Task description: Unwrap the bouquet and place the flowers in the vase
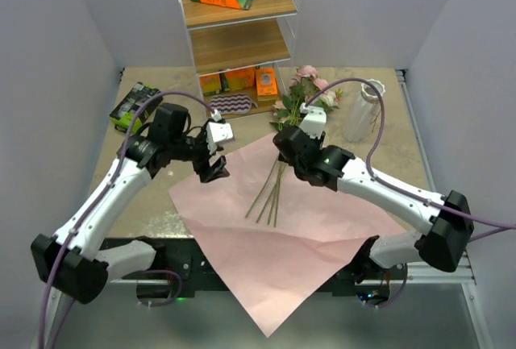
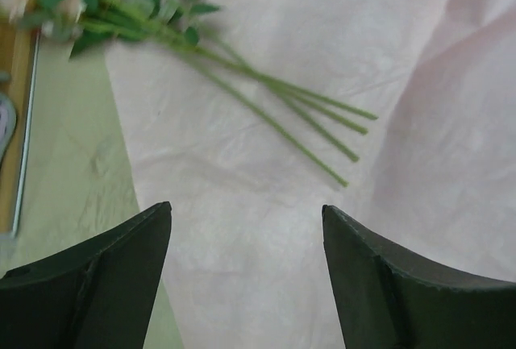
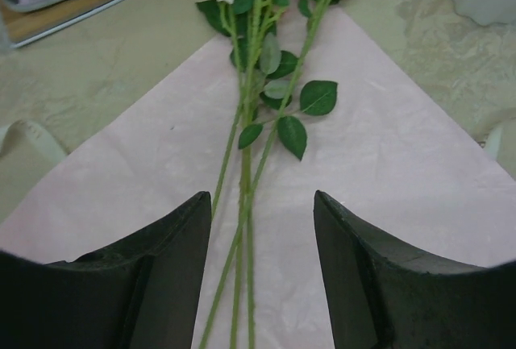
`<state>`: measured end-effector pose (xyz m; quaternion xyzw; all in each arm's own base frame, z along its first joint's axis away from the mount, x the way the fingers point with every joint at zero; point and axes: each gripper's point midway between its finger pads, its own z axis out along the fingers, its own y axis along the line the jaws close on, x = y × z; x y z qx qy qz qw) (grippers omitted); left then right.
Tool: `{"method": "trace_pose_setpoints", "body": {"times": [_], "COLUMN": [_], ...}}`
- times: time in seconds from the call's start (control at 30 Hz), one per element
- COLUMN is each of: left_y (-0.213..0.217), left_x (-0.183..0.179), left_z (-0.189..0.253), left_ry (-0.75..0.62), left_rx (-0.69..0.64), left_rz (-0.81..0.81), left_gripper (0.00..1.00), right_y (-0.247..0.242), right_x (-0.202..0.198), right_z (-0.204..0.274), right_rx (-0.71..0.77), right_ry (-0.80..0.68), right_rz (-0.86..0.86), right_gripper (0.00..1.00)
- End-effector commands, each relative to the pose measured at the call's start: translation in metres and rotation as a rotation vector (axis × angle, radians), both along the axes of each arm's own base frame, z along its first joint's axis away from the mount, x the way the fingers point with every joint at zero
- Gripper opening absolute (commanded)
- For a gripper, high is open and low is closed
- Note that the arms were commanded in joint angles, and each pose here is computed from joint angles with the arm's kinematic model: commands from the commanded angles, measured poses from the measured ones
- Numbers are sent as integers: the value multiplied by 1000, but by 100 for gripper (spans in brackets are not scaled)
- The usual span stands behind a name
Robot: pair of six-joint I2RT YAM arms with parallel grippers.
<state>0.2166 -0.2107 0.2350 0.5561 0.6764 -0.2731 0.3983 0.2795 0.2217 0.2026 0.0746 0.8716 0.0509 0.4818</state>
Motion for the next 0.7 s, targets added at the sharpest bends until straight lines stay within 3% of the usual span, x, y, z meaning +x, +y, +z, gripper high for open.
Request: {"method": "trace_pose_setpoints", "body": {"times": [0.0, 0.3, 0.47, 0.67], "left_y": [23, 43, 48, 55], "left_x": [36, 49, 46, 47], "left_z": [-34, -71, -83, -78], "left_ry": [138, 101, 139, 91], "left_rx": [35, 88, 127, 148], "left_rz": [169, 279, 286, 301], "left_gripper": [82, 85, 82, 82], "right_y": [-5, -10, -16, -13], "right_x": [37, 89, 102, 110], "right_z": [3, -58, -93, -118], "right_rx": [92, 90, 66, 49], "right_ry": [-10, 55, 101, 123], "right_rz": [-120, -182, -212, -220], "right_gripper": [57, 57, 55, 51]}}
